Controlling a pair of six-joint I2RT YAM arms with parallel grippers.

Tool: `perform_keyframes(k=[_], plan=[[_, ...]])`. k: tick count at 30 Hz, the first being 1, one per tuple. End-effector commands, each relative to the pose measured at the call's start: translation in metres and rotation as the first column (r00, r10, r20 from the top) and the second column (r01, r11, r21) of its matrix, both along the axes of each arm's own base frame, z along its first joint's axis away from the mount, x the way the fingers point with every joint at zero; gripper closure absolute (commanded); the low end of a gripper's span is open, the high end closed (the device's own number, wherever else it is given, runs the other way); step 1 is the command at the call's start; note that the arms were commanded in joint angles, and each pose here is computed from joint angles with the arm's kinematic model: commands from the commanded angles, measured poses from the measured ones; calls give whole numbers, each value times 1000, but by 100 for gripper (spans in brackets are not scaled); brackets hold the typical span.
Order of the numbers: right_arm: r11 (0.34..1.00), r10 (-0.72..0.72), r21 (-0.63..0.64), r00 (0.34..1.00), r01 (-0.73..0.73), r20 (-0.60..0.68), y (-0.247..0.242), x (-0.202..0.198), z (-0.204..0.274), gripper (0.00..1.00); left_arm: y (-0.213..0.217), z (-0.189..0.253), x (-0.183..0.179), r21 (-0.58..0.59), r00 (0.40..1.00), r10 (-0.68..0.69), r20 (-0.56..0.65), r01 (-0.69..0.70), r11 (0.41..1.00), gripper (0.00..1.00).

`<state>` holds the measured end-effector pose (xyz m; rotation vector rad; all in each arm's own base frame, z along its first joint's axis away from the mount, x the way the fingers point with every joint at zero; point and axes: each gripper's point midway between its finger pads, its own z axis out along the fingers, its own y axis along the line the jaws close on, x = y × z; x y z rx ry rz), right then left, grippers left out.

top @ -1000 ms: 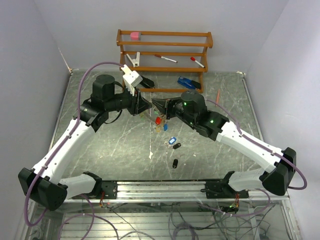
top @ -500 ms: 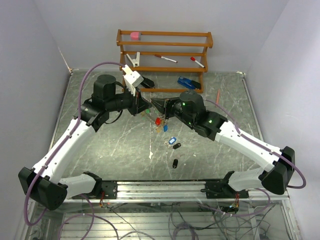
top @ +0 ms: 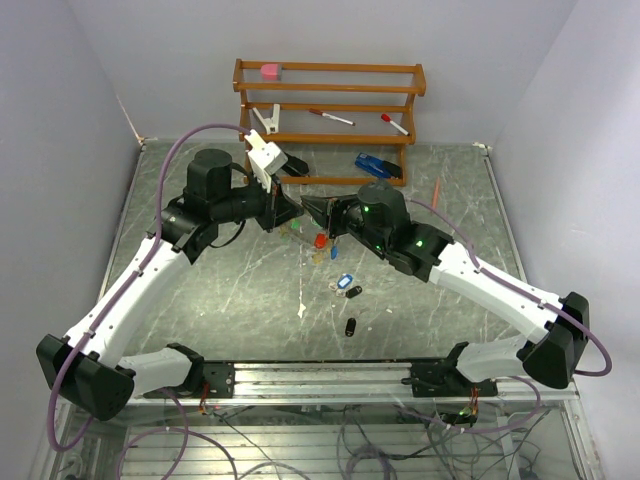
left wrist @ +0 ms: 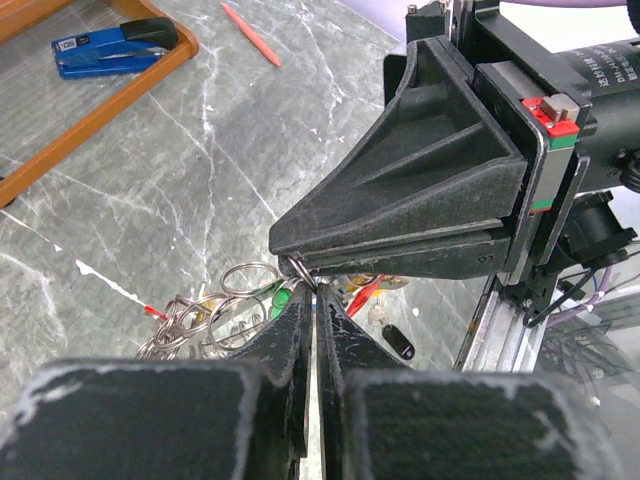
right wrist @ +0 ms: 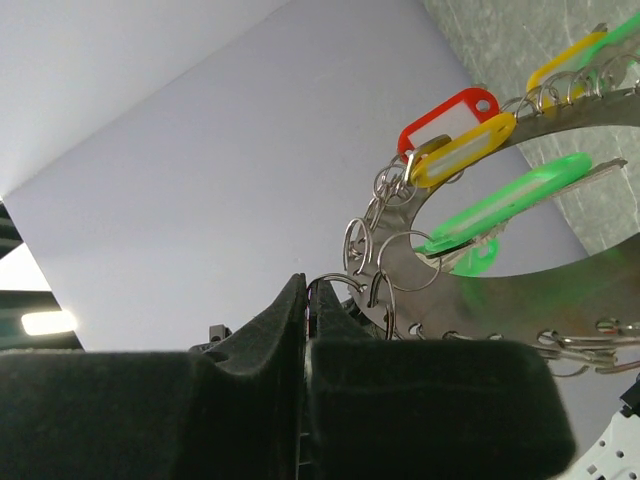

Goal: Put the keys on the keyring

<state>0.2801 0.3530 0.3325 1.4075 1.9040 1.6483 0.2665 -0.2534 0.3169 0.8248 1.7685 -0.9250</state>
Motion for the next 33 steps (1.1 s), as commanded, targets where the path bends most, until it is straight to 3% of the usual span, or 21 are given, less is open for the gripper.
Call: perform_keyframes(k=[1,5,13,16,20,27,33], plan=[[995,4,102,999,-9,48,2,-6,43,100,0,19,2,-14,998,6,56,-5,1000,84],[995,10,97,999,-15,49,4,-7,43,100,-1,22,5,-25,999,18,45,-17,1000,69],[995,7,96,998,-12,56,4,-8,45,100,-2,24,5,-42,999,28,24,-27,999,65],[995,13,99,998,-19,54,7,-9,45,100,-3,22,7,-40,999,32,21,-31,999,68],[994,13,104,999,-18,52,8,-9,44,100,-2,22,8,-32,999,37,25,-36,999,80],[994,23,104,999,-28,48,9,-11,42,100,-2,22,10,-27,998,34,47,-32,999,93],[995,14,103,998,-20,58,7,-10,42,100,-1,27,8,-10,997,11,73,-11,1000,93]])
